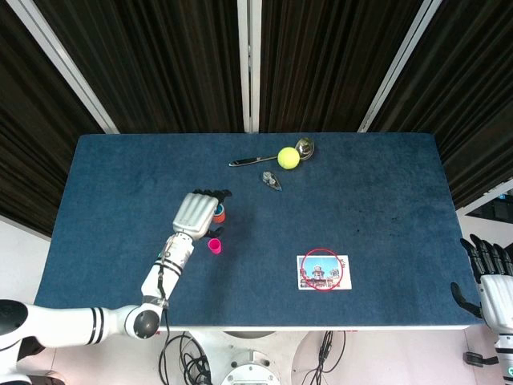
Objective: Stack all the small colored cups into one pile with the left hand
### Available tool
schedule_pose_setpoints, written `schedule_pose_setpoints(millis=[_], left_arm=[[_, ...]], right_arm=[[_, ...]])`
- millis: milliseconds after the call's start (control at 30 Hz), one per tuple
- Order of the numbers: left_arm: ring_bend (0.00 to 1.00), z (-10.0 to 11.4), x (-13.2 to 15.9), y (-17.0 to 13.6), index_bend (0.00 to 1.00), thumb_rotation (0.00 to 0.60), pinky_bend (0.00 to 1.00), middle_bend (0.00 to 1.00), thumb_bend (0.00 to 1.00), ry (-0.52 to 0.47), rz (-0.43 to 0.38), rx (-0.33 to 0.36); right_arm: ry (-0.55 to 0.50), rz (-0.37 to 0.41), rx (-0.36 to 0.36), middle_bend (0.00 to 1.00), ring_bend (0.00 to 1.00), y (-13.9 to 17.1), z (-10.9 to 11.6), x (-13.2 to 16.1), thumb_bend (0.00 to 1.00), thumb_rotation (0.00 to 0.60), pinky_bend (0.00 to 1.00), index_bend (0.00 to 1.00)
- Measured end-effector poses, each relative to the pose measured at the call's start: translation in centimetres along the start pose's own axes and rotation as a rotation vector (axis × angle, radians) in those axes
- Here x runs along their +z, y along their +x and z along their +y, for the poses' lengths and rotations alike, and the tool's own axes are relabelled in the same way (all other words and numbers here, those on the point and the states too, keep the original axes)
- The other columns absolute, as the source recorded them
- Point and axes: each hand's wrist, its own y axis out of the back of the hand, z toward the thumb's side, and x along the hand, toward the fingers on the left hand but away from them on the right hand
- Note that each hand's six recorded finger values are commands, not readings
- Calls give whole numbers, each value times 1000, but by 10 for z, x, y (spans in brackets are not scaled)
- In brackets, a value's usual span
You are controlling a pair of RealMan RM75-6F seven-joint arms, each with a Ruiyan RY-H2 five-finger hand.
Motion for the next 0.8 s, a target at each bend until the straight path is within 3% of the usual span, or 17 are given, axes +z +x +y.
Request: schedule_pose_setpoints(millis=[133, 267, 567, 800], left_arm=[[334, -17, 1, -29, 288, 600, 353, 347, 202, 100, -25, -69], [331, -33, -4, -44, 288, 600, 351, 345, 203, 111, -12, -110], [323, -53, -17, -40, 288, 600, 351, 336, 203, 102, 5, -88], [327, -70, -19, -36, 319, 600, 361, 347, 204, 105, 3, -112]], right_arm=[[2, 0, 3, 0, 0, -1, -1, 1, 327, 600, 0, 0], [6, 8, 4, 0, 0, 0, -1, 4, 327, 600, 0, 0], [8, 1, 8, 0, 0, 2, -2, 2, 327, 600, 0, 0], [7, -2, 20, 0, 0, 1, -5, 0, 327, 600, 0, 0]])
